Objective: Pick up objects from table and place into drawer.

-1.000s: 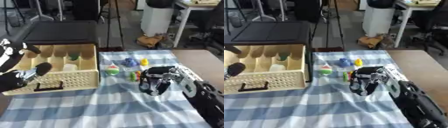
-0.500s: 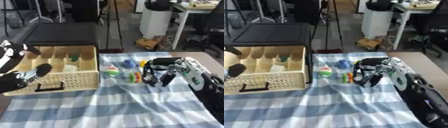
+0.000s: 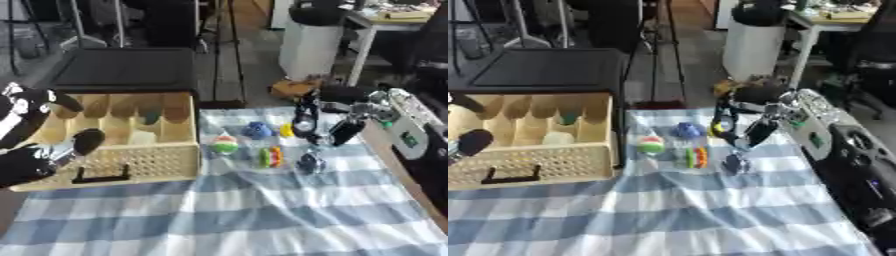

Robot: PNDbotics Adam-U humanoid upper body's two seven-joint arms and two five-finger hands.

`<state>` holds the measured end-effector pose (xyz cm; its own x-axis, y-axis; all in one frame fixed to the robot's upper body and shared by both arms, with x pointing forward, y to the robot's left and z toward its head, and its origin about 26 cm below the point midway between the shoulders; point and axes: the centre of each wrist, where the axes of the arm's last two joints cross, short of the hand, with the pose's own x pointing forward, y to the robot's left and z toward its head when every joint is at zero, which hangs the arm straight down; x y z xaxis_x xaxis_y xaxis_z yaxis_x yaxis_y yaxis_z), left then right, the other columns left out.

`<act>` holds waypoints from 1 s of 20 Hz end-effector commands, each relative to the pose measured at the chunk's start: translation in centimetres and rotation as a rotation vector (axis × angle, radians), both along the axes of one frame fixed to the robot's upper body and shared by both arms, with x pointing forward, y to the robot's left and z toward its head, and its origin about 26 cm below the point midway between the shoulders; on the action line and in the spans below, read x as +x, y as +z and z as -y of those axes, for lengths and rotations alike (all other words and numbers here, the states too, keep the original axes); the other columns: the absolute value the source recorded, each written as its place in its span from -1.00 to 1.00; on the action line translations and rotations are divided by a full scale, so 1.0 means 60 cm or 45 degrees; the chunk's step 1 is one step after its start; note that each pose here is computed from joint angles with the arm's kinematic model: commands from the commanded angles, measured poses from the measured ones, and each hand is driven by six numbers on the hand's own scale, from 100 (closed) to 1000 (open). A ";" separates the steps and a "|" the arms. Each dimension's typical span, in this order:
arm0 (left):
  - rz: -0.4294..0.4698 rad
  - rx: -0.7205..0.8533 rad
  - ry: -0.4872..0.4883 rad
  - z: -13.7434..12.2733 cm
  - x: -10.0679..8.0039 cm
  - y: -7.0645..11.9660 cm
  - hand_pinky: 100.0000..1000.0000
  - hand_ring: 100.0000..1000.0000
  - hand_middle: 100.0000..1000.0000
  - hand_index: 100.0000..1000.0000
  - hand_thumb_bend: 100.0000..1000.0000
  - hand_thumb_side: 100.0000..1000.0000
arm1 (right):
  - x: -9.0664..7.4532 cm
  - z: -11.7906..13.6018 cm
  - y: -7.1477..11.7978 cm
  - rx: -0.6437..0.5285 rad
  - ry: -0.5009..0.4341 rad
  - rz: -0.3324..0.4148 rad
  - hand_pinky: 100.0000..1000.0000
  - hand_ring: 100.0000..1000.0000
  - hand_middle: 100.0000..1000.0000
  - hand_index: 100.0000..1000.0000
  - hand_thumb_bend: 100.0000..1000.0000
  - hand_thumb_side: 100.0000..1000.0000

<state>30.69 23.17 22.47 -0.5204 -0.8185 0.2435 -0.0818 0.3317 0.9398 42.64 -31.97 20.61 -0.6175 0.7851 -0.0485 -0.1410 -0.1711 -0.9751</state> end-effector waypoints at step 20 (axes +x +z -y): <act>0.079 -0.021 -0.094 0.018 -0.002 0.028 -1.00 -1.00 -1.00 0.32 0.39 1.00 | 0.018 -0.142 0.122 0.063 0.331 0.269 0.44 0.06 0.08 0.39 -0.78 -1.00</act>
<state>30.84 22.30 23.17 -0.5694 -0.7846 0.2453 -0.0864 0.3538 0.9313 43.82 -23.68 26.41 -0.7747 0.6172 -0.1376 0.0695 -0.1332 -0.9887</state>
